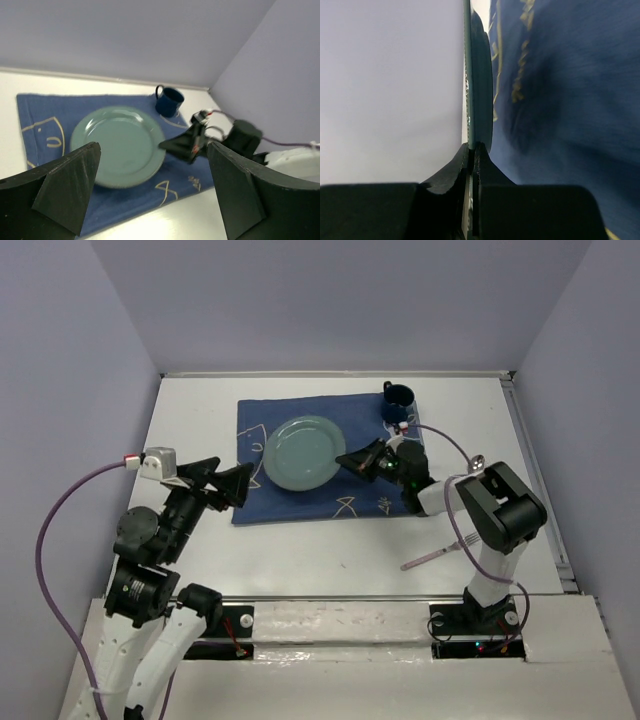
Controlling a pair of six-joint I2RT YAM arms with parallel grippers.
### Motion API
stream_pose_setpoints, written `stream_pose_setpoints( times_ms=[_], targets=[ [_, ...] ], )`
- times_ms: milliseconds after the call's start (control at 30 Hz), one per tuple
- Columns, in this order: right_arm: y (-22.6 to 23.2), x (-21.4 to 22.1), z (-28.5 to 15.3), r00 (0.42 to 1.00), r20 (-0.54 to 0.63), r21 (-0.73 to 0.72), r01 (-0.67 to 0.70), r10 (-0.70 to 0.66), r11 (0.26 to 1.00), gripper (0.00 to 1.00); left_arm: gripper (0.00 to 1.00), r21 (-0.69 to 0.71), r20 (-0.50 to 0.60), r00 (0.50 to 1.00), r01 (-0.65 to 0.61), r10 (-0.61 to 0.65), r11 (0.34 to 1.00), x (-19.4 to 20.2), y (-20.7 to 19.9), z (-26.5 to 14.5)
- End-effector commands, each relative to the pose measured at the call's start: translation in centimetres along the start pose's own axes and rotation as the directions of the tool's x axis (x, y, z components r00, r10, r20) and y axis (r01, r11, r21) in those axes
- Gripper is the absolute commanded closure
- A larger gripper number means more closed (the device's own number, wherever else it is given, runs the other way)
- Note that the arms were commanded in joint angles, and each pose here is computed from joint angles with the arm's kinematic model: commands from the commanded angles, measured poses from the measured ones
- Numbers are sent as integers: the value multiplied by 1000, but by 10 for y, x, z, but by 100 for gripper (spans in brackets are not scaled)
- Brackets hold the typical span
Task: Set the dinner table for one person
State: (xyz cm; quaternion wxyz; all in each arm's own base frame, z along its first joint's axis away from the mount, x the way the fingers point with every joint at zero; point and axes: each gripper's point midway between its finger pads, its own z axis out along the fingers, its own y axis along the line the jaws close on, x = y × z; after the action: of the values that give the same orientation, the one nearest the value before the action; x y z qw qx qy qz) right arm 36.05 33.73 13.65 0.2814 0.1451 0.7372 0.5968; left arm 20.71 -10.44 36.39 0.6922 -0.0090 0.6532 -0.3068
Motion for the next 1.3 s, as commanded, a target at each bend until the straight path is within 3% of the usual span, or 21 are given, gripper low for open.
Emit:
stream_pose_setpoints(
  times_ms=[0, 233, 533, 1067, 1267],
  targets=[
    [73, -52, -42, 989, 137, -266, 95, -60, 959, 100, 1, -8, -16, 1000, -16, 16, 1000, 18, 10, 12],
    [31, -86, -55, 982, 188, -221, 44, -1, 974, 100, 1, -78, -84, 995, -58, 51, 995, 54, 37, 15],
    [-11, -89, -47, 978, 209, -142, 4, 26, 990, 100, 1, -67, -99, 994, -56, 50, 996, 59, 36, 18],
    [-19, -98, -52, 975, 221, -113, 8, 17, 994, 100, 1, -64, -105, 994, -51, 44, 997, 61, 36, 18],
    [-50, -92, -48, 983, 180, -47, -33, 41, 998, 100, 1, -61, -101, 994, -51, 45, 997, 60, 35, 17]
  ],
)
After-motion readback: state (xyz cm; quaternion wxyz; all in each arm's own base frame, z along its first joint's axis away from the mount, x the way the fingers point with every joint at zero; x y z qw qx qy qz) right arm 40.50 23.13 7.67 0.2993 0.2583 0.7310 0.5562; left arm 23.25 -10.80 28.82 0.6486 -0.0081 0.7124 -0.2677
